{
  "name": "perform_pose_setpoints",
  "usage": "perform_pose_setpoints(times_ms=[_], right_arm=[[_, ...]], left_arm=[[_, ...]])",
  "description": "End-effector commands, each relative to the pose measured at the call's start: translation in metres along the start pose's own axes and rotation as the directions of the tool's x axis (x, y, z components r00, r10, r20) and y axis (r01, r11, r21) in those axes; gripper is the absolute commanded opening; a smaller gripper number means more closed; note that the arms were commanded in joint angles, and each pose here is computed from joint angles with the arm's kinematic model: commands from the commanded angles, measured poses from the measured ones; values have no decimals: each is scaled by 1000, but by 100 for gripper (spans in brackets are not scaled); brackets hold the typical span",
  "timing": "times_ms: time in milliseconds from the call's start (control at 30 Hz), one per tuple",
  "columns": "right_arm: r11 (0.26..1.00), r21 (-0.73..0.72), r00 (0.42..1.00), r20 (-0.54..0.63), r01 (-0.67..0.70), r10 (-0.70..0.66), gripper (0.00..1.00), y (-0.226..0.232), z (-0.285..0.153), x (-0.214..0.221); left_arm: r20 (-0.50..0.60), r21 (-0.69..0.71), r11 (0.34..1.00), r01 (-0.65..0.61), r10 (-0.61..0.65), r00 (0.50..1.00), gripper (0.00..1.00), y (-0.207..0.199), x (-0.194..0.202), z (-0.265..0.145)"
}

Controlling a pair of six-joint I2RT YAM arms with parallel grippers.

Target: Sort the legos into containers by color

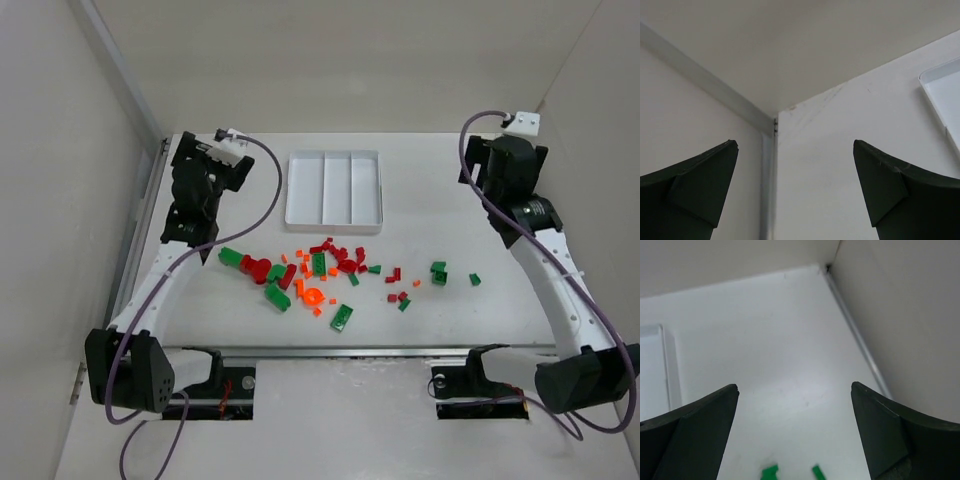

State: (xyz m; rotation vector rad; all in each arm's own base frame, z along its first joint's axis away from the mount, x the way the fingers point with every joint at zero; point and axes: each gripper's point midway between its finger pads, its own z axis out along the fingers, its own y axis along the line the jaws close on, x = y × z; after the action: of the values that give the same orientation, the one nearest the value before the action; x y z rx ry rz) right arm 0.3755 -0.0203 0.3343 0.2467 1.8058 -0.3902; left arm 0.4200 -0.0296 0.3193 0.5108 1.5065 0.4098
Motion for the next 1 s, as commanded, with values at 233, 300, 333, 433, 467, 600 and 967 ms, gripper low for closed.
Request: perform_pose_setpoints(times_ms=[233,300,333,433,467,600,967], right_arm=[[967,-141,619,-785,-211,20,97,56,-60,222],[973,-124,582,-813,-196,13,97,53,-65,240],[972,-128,569,-822,-199,8,97,54,-68,245],[980,-95,506,-863,-177,8,95,51,-73,272],[979,-86,505,-863,-183,19,93,53,-70,274],[984,-57,459,-888,-169,27,89,57,-66,293],[990,-44,442,-897,-138,21,66,64,-47,322]], left_arm=[[-189,2,950,313,-307,933,100,-37,49,-28],[-212,7,948,319,-311,926,100,-44,59,-31],[-202,13,947,322,-313,928,100,-43,56,-32],[-212,16,947,321,-311,927,100,-47,62,-33],[-212,16,947,321,-311,927,100,-48,62,-33],[-195,11,946,323,-315,929,100,-44,58,-33],[-177,8,949,316,-310,934,100,-43,56,-36]])
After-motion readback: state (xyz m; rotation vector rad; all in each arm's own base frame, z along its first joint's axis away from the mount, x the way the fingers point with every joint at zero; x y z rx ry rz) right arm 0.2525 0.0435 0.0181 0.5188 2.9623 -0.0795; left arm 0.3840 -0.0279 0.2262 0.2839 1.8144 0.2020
